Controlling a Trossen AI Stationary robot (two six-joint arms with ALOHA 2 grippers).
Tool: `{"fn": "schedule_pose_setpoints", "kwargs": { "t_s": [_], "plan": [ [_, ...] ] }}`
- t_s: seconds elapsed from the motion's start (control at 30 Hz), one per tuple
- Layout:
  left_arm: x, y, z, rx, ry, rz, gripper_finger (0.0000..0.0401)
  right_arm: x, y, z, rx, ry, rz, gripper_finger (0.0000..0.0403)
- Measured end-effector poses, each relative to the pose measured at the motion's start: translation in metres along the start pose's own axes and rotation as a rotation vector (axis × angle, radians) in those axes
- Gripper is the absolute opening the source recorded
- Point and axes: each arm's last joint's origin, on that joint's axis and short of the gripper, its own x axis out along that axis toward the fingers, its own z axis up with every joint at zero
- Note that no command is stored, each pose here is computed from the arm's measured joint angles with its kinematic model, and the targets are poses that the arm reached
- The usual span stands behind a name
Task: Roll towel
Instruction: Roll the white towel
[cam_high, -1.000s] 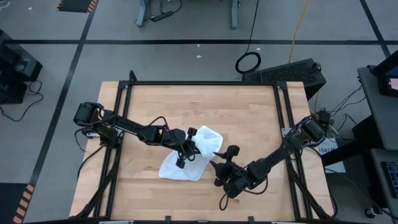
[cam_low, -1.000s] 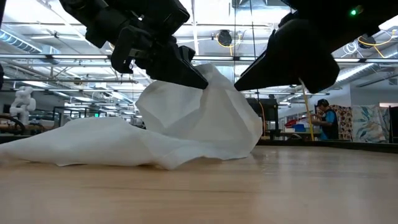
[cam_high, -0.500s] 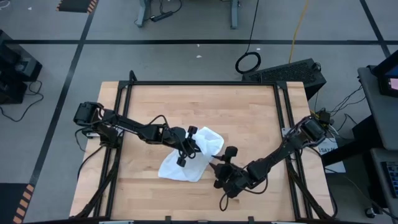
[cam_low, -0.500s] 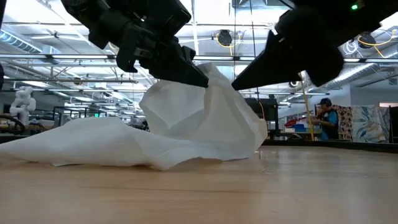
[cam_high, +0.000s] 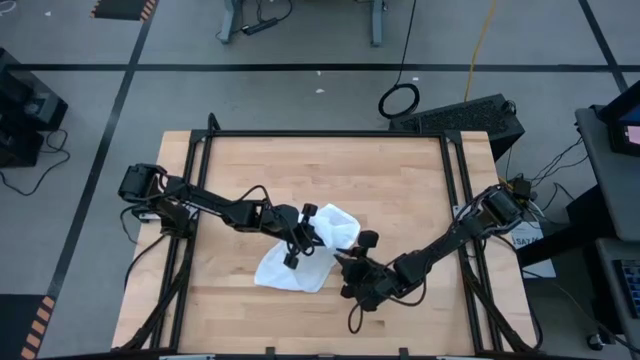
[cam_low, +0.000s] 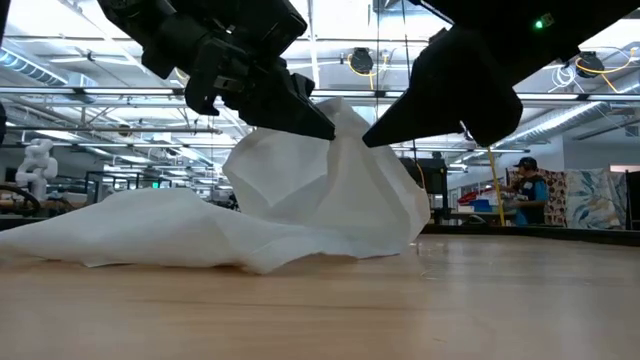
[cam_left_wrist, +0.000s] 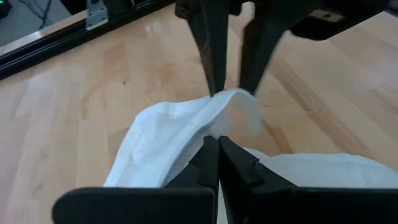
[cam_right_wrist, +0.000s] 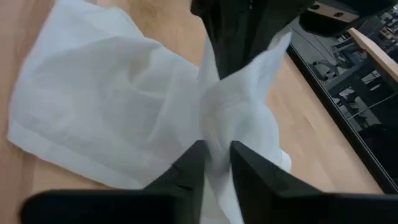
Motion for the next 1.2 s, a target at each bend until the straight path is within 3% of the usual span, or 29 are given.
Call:
{"fn": "schedule_pose_setpoints", "kwargs": {
  "t_s": [0.13,0.43,0.57,0.8,0.97,1.2],
  "plan": [
    [0.000,-0.001,0.000,-0.001,-0.005,-0.017,0.0008,0.002,-0.001,0.001,-0.024,0.002,-0.002,0.0008],
    [0.000,-0.005,-0.004,0.013,0.037,-0.046,0.0008,-0.009,-0.015,0.016,0.020,-0.030,0.018,0.0003],
    [0.001,-0.012,0.002,0.099,0.006,-0.061,0.0008,-0.001,-0.020,0.016,0.074,0.004,0.064,0.0008],
    [0.001,-0.018,0.006,0.138,-0.029,-0.068,0.0008,0.011,-0.023,0.015,0.109,0.053,0.154,0.0009],
    [0.001,-0.015,0.000,0.123,0.020,-0.074,0.0008,0.008,-0.022,0.016,0.090,0.046,0.161,0.0028],
    [0.001,-0.013,-0.001,0.119,0.027,-0.069,0.0008,0.008,-0.022,0.016,0.056,0.043,0.158,0.0091]
  ]
}}
